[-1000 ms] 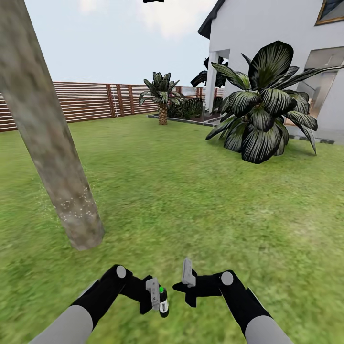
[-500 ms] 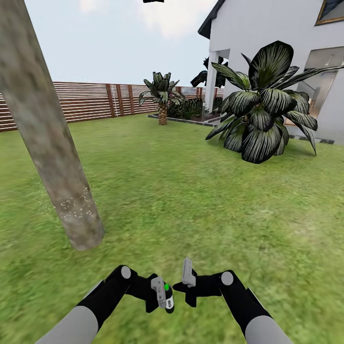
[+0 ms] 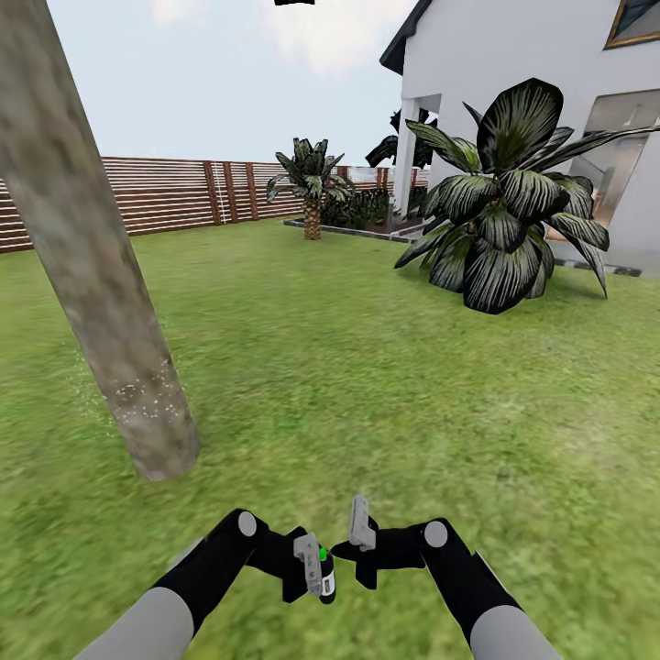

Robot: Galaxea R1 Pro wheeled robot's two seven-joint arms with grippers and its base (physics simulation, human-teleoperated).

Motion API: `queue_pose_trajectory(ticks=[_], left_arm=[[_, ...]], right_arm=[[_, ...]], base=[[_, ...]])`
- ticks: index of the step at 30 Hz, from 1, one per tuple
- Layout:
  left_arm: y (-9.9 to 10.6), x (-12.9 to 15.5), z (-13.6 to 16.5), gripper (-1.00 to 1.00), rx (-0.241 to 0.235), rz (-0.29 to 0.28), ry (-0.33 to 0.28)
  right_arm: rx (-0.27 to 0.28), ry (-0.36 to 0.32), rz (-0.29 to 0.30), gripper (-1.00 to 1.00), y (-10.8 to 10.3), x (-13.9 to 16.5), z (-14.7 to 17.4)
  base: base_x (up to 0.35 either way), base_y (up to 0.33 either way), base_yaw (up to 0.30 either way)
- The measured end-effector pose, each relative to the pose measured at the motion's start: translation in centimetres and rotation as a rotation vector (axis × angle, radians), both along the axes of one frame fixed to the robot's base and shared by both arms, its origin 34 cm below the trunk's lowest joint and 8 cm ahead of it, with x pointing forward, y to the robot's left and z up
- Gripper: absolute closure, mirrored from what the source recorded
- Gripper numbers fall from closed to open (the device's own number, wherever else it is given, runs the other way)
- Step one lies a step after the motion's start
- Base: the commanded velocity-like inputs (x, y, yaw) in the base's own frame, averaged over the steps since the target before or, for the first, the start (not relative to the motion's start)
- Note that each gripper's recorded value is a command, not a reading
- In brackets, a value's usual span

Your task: In the garden, pick up the pesticide atomizer on the floor and spray pesticide onto both trees until each tree trunk is fully covered.

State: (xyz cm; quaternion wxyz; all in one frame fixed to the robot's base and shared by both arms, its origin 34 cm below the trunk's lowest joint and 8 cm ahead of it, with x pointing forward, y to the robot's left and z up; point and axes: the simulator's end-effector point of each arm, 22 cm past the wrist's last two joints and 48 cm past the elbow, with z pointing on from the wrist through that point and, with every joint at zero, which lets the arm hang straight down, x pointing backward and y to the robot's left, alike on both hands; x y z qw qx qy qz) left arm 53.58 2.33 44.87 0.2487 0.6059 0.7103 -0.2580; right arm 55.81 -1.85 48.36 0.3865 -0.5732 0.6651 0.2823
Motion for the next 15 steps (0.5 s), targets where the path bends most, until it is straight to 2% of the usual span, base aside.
queue_pose_trajectory(ticks=[15], left_arm=[[-0.3, 0.04, 0.16, 1.0, -0.009, 0.001, 0.0]], right_arm=[[0.0, 0.0, 0.0, 1.0, 0.0, 0.0, 0.0]], base=[[0.0, 0.0, 0.0]])
